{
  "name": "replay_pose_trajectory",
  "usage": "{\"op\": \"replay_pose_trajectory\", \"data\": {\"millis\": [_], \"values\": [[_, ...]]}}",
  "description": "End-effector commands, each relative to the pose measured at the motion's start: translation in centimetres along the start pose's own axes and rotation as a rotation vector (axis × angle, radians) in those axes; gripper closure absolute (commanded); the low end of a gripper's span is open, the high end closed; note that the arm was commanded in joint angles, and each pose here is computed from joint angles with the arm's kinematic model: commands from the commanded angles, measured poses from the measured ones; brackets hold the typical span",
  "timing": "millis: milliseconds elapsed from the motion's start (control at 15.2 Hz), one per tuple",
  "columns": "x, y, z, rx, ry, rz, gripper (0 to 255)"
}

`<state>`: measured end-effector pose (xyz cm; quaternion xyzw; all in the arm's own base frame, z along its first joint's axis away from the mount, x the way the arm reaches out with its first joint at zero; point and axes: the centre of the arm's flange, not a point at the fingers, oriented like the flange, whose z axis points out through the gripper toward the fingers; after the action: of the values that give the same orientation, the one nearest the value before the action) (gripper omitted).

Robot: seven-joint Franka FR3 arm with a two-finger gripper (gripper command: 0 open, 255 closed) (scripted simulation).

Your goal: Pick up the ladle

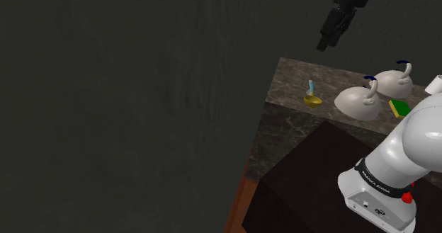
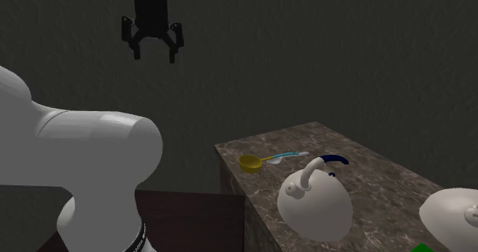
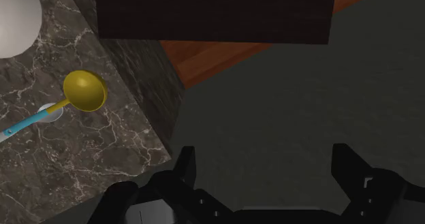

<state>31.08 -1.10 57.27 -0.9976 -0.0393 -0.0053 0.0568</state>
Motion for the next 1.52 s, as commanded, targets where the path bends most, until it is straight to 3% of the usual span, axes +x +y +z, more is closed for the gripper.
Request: {"op": "replay_pose_trajectory", "data": {"millis": [0, 726, 1452], "values": [[0.0, 0.0, 0.0, 0.000, 0.000, 0.000, 0], [4.8, 10.2, 8.9, 0.009, 0.033, 0.343, 0], [6.3, 21.3, 17.7, 0.018, 0.065, 0.685, 0]]}}
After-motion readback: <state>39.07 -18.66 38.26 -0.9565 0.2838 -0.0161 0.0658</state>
